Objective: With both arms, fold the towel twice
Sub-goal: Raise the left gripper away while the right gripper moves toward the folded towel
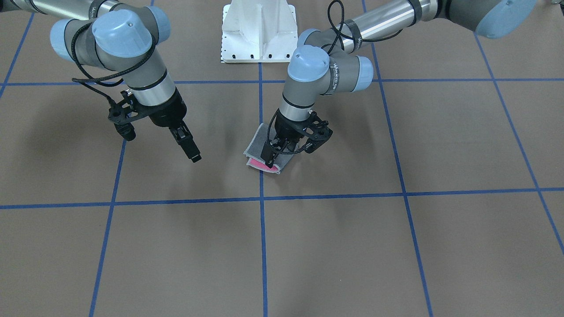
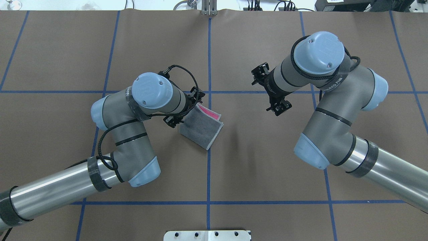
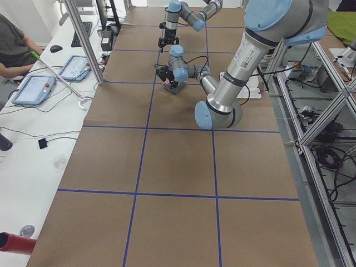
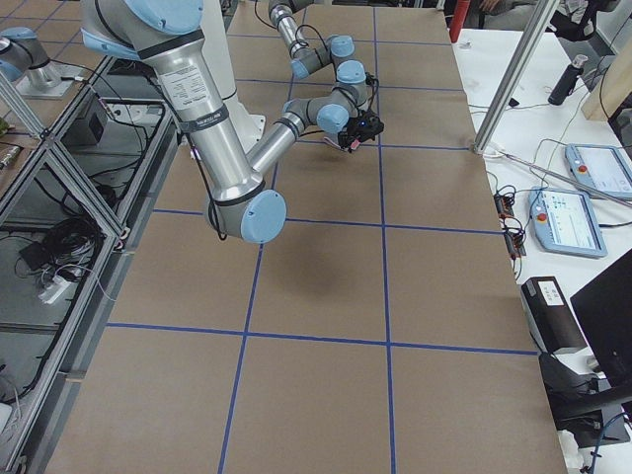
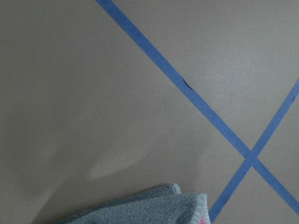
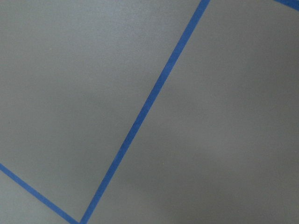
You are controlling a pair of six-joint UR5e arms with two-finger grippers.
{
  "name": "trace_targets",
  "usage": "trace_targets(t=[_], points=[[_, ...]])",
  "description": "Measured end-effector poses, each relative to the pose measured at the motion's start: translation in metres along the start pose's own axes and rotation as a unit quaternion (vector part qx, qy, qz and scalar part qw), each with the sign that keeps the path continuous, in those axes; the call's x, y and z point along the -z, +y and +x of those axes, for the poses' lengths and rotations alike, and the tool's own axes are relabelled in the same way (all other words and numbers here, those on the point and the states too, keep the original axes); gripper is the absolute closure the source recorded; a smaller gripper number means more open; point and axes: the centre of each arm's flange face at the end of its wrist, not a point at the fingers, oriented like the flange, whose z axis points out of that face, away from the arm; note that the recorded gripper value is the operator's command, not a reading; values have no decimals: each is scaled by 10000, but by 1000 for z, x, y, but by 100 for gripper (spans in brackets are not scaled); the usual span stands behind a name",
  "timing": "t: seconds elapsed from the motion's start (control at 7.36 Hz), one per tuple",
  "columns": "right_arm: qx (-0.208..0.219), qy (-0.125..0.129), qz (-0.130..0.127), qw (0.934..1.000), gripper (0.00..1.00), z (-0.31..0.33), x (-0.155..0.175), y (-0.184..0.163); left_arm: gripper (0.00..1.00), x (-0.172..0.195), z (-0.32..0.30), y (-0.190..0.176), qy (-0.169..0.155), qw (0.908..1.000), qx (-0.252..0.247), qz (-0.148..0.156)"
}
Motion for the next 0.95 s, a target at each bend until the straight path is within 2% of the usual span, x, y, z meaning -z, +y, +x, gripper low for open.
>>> trace_targets(t=[0.27,0.54,0.95], points=[[97,-32,-58,9999,0,-1,-3,21,0,29,-21,-19,16,10000,25,16],[276,-209,-59,9994,0,-13,-13,61,0,53,-48,-40,-23,10000,-41,6],[591,-789,-135,9950,2,-22,-53,99,0,66,-71,-60,-62,9999,-118,74]])
